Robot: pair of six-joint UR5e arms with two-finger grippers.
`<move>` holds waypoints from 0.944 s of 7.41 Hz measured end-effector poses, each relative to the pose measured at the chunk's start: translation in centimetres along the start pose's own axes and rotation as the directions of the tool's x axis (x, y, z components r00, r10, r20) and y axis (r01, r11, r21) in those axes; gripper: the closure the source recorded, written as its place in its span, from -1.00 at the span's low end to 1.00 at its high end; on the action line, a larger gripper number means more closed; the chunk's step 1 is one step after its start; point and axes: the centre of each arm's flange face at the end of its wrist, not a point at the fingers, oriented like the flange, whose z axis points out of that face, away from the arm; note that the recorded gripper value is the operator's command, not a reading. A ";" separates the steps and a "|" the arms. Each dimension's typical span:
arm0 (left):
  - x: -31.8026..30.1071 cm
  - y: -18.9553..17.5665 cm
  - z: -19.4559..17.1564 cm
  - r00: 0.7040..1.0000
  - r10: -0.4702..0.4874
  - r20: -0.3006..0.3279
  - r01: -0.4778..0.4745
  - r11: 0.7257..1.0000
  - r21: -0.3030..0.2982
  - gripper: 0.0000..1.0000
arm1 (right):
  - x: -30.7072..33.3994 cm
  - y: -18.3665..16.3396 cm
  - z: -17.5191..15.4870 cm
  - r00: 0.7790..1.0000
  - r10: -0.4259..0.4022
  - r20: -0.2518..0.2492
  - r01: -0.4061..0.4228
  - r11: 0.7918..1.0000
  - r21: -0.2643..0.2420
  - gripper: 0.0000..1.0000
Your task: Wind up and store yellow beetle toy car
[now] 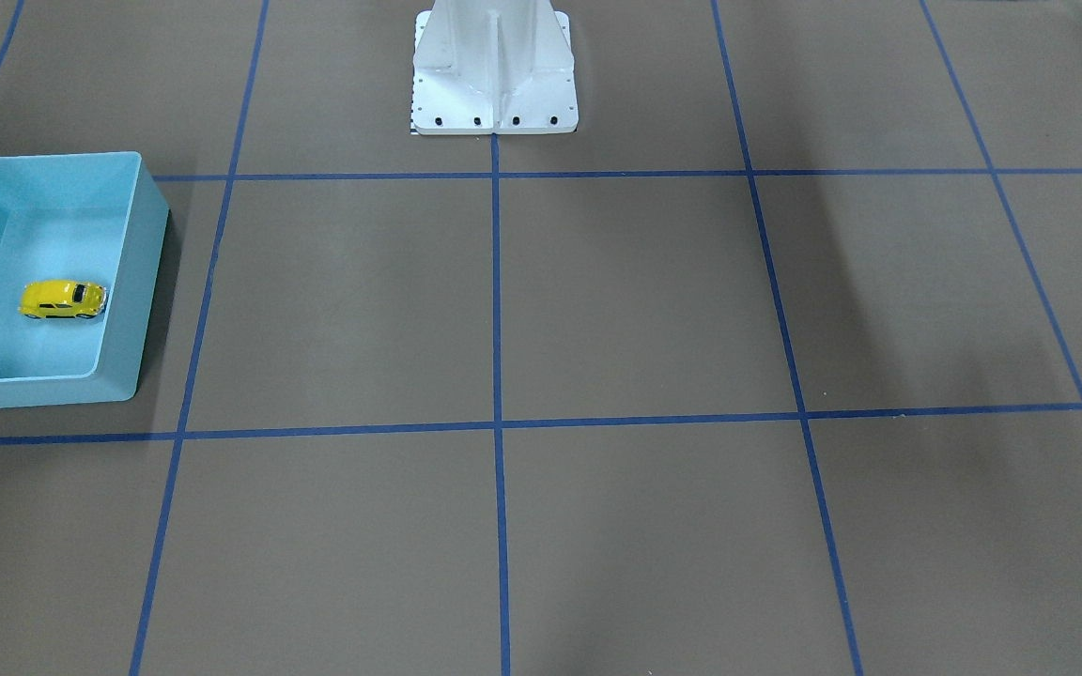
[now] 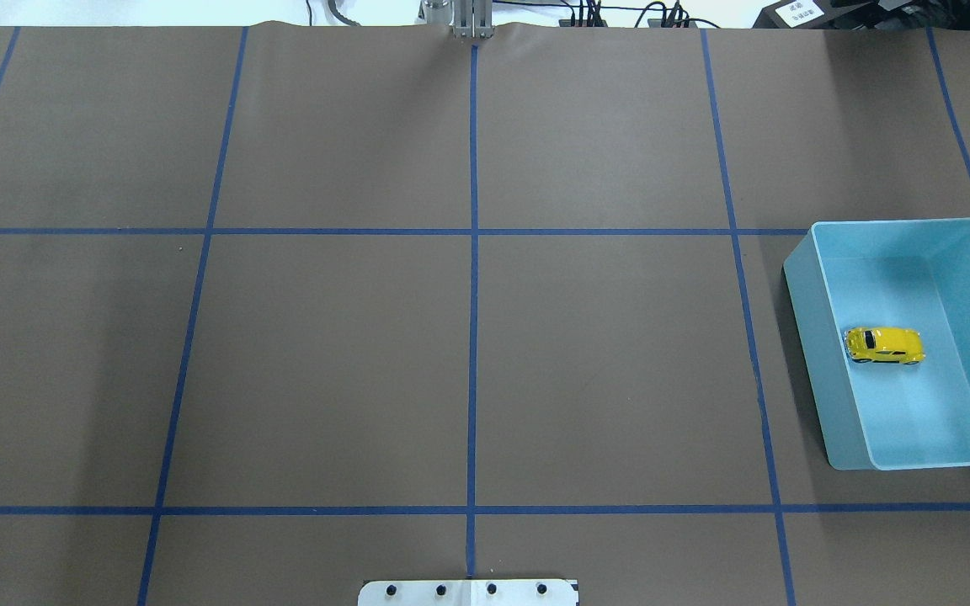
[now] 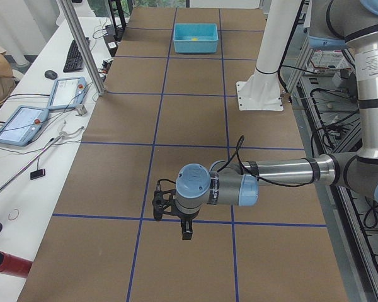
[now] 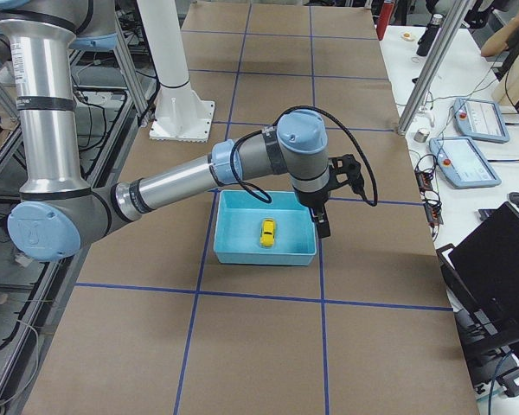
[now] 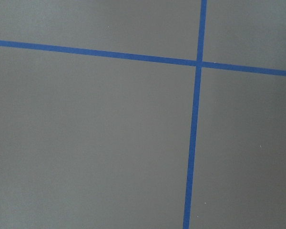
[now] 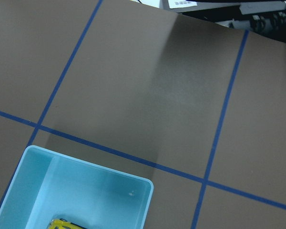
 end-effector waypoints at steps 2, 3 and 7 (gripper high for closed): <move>0.0 0.0 0.0 1.000 0.001 0.000 -0.001 1.000 -0.001 -1.00 | 5.7 1.6 0.9 0.982 0.187 -0.010 -0.187 0.980 -0.072 -1.00; 0.0 0.0 0.0 1.000 0.001 0.000 -0.001 1.000 -0.001 -1.00 | 8.5 2.6 2.6 0.963 0.270 -0.013 -0.269 0.955 -0.122 -1.00; 0.0 0.0 0.1 1.000 0.000 0.000 0.000 1.000 -0.002 -1.00 | 11.9 4.0 10.0 0.907 0.419 -0.047 -0.417 0.875 -0.247 -1.00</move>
